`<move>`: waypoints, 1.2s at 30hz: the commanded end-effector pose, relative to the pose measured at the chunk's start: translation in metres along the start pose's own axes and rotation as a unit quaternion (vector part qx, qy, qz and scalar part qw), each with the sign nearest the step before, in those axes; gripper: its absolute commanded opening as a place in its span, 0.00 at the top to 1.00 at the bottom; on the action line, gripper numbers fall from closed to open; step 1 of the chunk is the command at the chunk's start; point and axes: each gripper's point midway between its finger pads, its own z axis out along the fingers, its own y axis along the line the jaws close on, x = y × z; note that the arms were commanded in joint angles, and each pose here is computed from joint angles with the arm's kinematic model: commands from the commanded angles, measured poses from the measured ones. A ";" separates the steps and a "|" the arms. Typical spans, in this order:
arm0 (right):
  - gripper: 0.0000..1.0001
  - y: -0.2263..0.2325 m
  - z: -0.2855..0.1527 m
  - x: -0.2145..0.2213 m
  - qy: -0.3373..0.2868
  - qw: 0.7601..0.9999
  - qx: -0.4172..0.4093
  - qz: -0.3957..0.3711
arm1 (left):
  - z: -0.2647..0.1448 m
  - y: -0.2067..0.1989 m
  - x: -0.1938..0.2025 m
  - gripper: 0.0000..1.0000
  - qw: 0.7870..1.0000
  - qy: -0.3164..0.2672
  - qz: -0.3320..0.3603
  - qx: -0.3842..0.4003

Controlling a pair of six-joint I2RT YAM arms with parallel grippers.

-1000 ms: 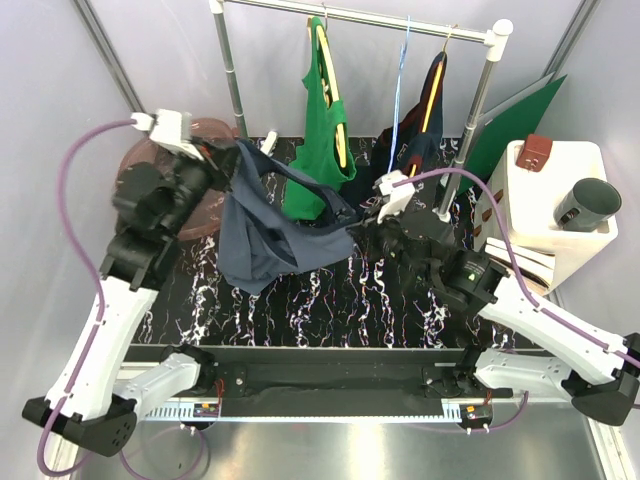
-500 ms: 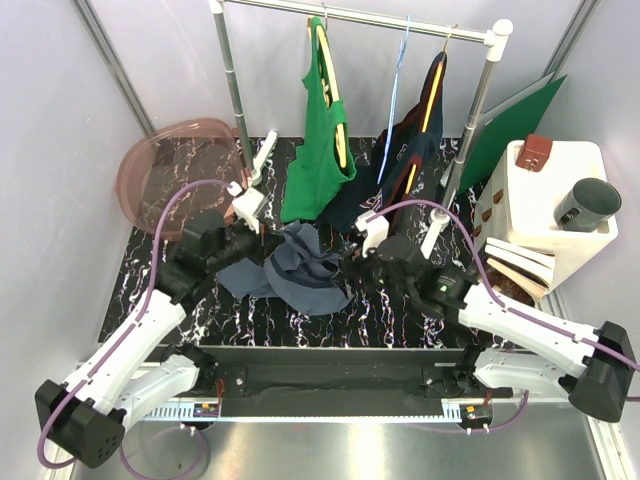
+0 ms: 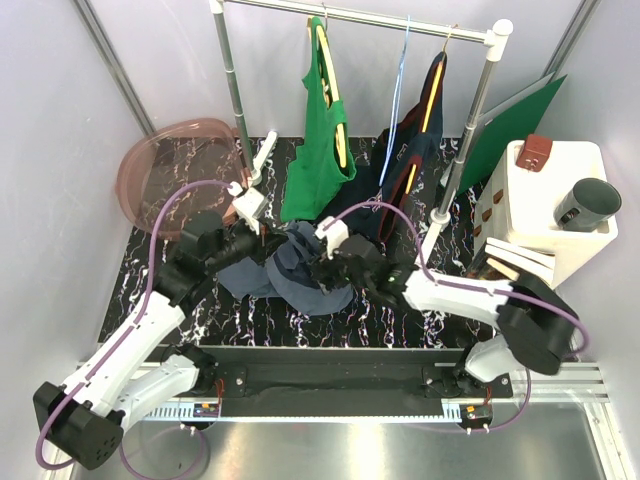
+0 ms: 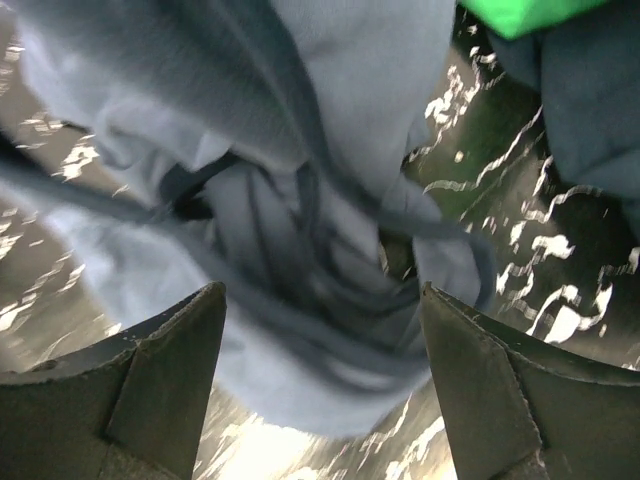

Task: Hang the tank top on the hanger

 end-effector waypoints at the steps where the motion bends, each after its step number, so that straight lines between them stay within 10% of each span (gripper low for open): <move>1: 0.15 -0.004 0.028 -0.046 -0.062 0.996 0.023 -0.055 | -0.006 -0.012 -0.025 1.00 0.999 -0.043 0.017 0.022; 6: 0.25 -0.022 0.051 -0.039 -0.051 0.994 0.074 -0.069 | -0.001 -0.016 -0.022 1.00 0.999 -0.033 0.019 0.037; 14: 1.00 -0.036 0.032 -0.057 -0.092 0.987 0.112 -0.069 | 0.010 -0.010 -0.016 1.00 0.999 -0.021 0.016 0.033; 17: 1.00 -0.045 0.022 -0.055 -0.076 0.986 0.138 -0.046 | 0.013 0.018 -0.009 0.45 0.999 -0.014 -0.014 -0.045; 18: 1.00 -0.051 0.018 -0.054 -0.073 0.984 0.157 -0.039 | 0.012 0.024 -0.007 0.10 0.998 -0.013 -0.018 -0.066; 19: 1.00 -0.054 0.015 -0.054 -0.069 0.983 0.166 -0.032 | 0.009 0.040 0.003 0.05 0.993 -0.008 -0.033 -0.115; 27: 1.00 -0.065 -0.011 -0.050 -0.053 0.978 0.203 0.021 | -0.021 0.068 0.095 0.01 0.958 -0.006 -0.151 -0.244; 36: 1.00 -0.063 -0.008 -0.050 -0.044 0.977 0.207 0.039 | -0.024 0.046 0.159 0.05 0.930 -0.061 -0.294 -0.213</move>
